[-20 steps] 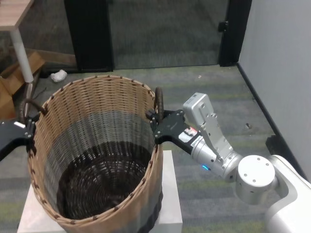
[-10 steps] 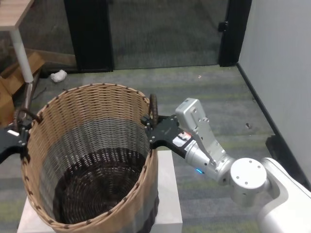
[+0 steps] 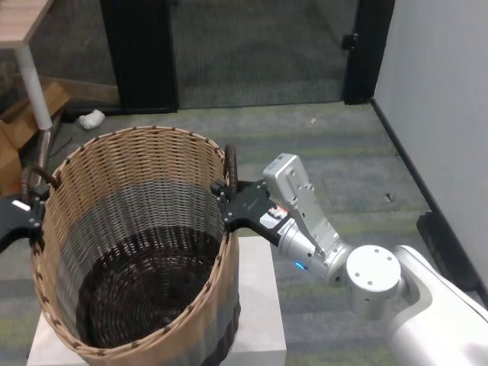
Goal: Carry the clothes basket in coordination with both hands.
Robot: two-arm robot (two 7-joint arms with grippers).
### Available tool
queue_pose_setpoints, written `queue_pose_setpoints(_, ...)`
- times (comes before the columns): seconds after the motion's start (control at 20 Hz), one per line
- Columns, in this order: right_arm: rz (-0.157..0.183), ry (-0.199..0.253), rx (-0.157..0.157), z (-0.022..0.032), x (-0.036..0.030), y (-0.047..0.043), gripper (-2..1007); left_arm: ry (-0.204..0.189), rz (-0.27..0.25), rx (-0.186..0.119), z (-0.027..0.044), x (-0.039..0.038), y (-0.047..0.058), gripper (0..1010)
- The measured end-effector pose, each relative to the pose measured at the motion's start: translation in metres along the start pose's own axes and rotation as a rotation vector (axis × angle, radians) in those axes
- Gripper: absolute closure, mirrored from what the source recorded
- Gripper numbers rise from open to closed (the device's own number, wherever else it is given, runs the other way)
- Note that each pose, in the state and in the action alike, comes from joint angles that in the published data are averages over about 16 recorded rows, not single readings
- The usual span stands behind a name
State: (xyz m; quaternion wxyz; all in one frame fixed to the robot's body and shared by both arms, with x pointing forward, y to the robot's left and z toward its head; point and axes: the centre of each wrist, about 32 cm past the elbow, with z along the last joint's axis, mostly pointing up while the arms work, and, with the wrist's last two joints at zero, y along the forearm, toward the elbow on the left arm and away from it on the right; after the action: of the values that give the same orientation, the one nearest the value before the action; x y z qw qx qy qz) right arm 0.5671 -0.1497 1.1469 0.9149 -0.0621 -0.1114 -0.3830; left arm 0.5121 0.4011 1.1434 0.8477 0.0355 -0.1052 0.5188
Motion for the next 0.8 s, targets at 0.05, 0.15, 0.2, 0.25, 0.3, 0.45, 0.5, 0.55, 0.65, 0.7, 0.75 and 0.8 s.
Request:
queue_pose_setpoints(0.05,0.0,0.003,0.0,-0.0011,0.0,0.0011,975,-0.003,-0.005,0.0,-0.0013,0.0003,-0.001,1009)
queue_pose_setpoints(0.15,0.0,0.01,0.0,-0.0032,0.0,0.0029,976,-0.008,-0.014,0.0,-0.0041,0.0005,-0.003,1009)
queue_pose_setpoints(0.2,0.0,0.013,-0.001,-0.0042,0.0,0.0036,976,-0.009,-0.019,0.0,-0.0054,0.0005,-0.004,1009)
queue_pose_setpoints(0.25,0.0,0.017,-0.001,-0.0052,0.0,0.0042,976,-0.011,-0.024,0.0,-0.0068,0.0004,-0.005,1009)
queue_pose_setpoints(0.3,0.0,0.02,-0.001,-0.006,0.0,0.0047,976,-0.012,-0.027,0.001,-0.0081,0.0003,-0.006,1009)
queue_pose_setpoints(0.45,-0.001,0.027,-0.002,-0.0077,-0.0002,0.0054,976,-0.012,-0.036,0.002,-0.0114,-0.0002,-0.008,1009)
queue_pose_setpoints(0.5,-0.002,0.029,-0.001,-0.008,-0.0003,0.0055,976,-0.011,-0.038,0.003,-0.0122,-0.0004,-0.008,1009)
queue_pose_setpoints(0.55,-0.002,0.03,-0.001,-0.0081,-0.0003,0.0055,976,-0.011,-0.039,0.004,-0.0129,-0.0006,-0.008,1009)
queue_pose_setpoints(0.65,-0.003,0.032,0.0,-0.0083,-0.0003,0.0054,976,-0.009,-0.039,0.005,-0.0137,-0.001,-0.008,1009)
queue_pose_setpoints(0.7,-0.003,0.033,0.001,-0.0083,-0.0003,0.0054,976,-0.009,-0.038,0.006,-0.0139,-0.0012,-0.008,1009)
queue_pose_setpoints(0.75,-0.004,0.034,0.001,-0.0083,-0.0004,0.0052,976,-0.008,-0.038,0.006,-0.014,-0.0013,-0.008,1009)
queue_pose_setpoints(0.8,-0.004,0.034,0.002,-0.0083,-0.0004,0.0051,976,-0.008,-0.037,0.006,-0.0141,-0.0014,-0.008,1009)
